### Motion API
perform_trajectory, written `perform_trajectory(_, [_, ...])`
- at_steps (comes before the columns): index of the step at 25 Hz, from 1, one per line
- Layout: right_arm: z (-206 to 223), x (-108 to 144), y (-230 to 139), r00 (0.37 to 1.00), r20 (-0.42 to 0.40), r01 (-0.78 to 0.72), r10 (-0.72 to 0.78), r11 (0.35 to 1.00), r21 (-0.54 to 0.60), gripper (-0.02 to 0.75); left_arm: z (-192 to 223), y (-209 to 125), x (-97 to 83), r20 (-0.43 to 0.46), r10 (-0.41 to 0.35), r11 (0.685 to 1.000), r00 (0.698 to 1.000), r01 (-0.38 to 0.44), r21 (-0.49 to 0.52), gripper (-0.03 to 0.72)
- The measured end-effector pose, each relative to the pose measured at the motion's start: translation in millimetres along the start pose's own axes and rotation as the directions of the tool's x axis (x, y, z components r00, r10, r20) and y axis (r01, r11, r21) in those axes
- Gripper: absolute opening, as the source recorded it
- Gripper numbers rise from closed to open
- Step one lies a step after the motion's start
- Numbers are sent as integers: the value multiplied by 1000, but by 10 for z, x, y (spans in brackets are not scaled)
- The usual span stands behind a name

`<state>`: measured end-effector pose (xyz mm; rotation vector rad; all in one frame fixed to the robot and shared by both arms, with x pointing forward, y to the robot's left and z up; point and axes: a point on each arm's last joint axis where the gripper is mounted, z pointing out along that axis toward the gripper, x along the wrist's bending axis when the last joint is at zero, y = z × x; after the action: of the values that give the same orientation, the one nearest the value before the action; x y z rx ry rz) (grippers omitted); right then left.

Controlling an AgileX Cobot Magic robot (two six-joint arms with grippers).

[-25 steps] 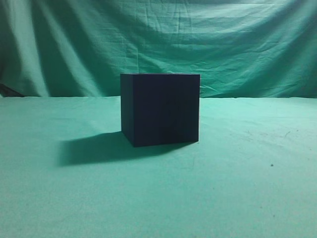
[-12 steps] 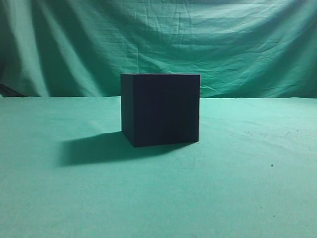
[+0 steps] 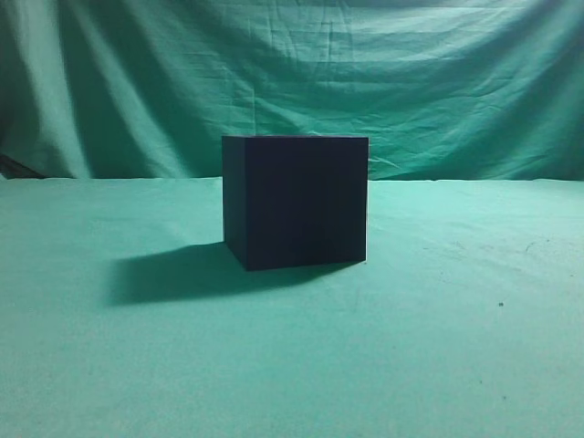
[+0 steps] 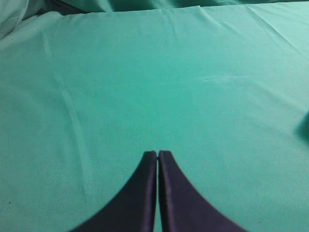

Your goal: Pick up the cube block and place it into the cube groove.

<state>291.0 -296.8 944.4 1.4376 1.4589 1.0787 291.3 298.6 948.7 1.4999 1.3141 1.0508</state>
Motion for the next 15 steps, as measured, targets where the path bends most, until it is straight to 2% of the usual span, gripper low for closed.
perform_trajectory(15, [0, 2, -2, 1000, -2, -5, 5, 1000, 2, 0, 0, 0, 0, 0, 0, 1000, 1000, 0, 0, 0])
